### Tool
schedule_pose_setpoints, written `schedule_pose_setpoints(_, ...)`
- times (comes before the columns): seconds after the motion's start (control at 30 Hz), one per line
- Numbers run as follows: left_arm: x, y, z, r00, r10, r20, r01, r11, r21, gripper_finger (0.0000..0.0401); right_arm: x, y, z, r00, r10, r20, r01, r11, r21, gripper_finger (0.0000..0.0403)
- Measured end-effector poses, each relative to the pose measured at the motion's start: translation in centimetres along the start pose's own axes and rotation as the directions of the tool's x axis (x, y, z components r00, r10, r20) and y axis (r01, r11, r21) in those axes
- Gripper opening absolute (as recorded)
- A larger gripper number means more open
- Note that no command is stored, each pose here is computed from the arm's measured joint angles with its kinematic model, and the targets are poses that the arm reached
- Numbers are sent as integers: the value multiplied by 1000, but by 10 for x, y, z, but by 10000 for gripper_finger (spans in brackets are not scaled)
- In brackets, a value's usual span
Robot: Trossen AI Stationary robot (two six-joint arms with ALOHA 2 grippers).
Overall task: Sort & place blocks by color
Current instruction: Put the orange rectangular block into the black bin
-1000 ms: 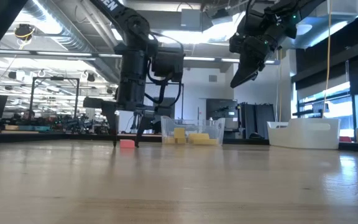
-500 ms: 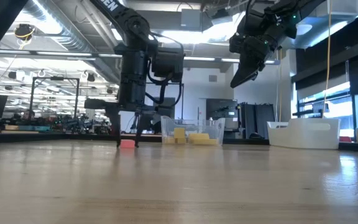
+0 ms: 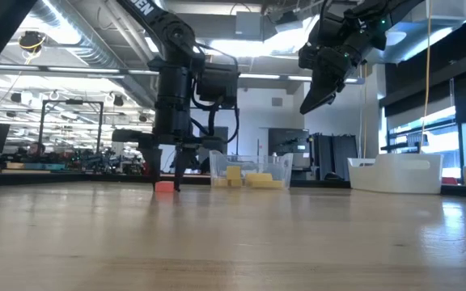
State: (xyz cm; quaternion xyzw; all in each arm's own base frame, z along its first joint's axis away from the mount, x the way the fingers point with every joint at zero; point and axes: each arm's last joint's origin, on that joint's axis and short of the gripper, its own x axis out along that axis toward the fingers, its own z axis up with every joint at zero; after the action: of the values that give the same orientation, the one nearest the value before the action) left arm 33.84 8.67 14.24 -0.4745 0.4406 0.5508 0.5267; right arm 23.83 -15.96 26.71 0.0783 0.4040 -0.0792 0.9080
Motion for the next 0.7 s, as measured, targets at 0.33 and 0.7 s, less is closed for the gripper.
schedule_pose_setpoints(0.33,0,0,-3,1000,4,29,-7,995,100,129,0,0,0,1000,0,0,0,1000,0,82)
schedule_pose_setpoints(0.7,0,-2,-4,1000,-8,19,2,964,265,127,0,0,0,1000,0,0,0,1000,0,82)
